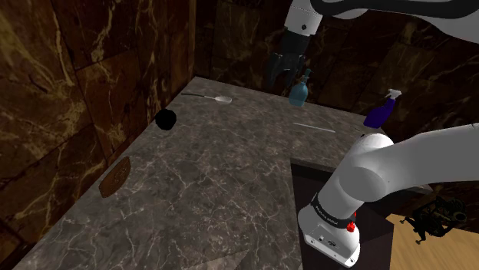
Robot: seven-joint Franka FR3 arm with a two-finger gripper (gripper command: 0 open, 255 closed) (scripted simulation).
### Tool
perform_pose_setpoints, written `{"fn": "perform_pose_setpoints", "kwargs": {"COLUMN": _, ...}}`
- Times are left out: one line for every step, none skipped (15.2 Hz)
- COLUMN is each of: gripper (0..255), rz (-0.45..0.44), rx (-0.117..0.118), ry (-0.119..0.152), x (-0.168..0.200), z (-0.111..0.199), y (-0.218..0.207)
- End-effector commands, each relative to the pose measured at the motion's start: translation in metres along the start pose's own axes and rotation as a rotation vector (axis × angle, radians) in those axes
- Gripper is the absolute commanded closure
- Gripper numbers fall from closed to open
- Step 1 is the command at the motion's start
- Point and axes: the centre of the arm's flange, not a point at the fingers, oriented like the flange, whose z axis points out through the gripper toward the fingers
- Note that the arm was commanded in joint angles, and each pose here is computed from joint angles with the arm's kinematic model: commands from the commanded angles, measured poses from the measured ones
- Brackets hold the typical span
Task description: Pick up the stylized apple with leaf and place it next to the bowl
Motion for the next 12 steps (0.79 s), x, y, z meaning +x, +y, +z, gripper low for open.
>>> {"fn": "perform_pose_setpoints", "kwargs": {"gripper": 0, "rz": 0.000, "rx": 0.000, "ry": 0.000, "x": 0.000, "z": 0.000, "y": 0.000}}
{"fn": "perform_pose_setpoints", "kwargs": {"gripper": 0, "rz": 0.023, "rx": 0.011, "ry": -0.022, "x": 0.012, "z": 0.004, "y": -0.007}}
{"fn": "perform_pose_setpoints", "kwargs": {"gripper": 0, "rz": 0.046, "rx": 0.023, "ry": -0.044, "x": 0.024, "z": 0.009, "y": -0.015}}
{"fn": "perform_pose_setpoints", "kwargs": {"gripper": 0, "rz": 0.069, "rx": 0.034, "ry": -0.066, "x": 0.035, "z": 0.014, "y": -0.021}}
{"fn": "perform_pose_setpoints", "kwargs": {"gripper": 0, "rz": 0.092, "rx": 0.046, "ry": -0.088, "x": 0.047, "z": 0.019, "y": -0.028}}
{"fn": "perform_pose_setpoints", "kwargs": {"gripper": 0, "rz": 0.115, "rx": 0.057, "ry": -0.110, "x": 0.059, "z": 0.024, "y": -0.035}}
{"fn": "perform_pose_setpoints", "kwargs": {"gripper": 0, "rz": 0.138, "rx": 0.069, "ry": -0.131, "x": 0.071, "z": 0.030, "y": -0.041}}
{"fn": "perform_pose_setpoints", "kwargs": {"gripper": 0, "rz": 0.161, "rx": 0.080, "ry": -0.153, "x": 0.083, "z": 0.035, "y": -0.047}}
{"fn": "perform_pose_setpoints", "kwargs": {"gripper": 0, "rz": 0.184, "rx": 0.092, "ry": -0.175, "x": 0.095, "z": 0.041, "y": -0.053}}
{"fn": "perform_pose_setpoints", "kwargs": {"gripper": 0, "rz": 0.207, "rx": 0.103, "ry": -0.197, "x": 0.108, "z": 0.047, "y": -0.058}}
{"fn": "perform_pose_setpoints", "kwargs": {"gripper": 0, "rz": 0.230, "rx": 0.115, "ry": -0.219, "x": 0.120, "z": 0.053, "y": -0.064}}
{"fn": "perform_pose_setpoints", "kwargs": {"gripper": 0, "rz": 0.253, "rx": 0.126, "ry": -0.241, "x": 0.132, "z": 0.059, "y": -0.069}}
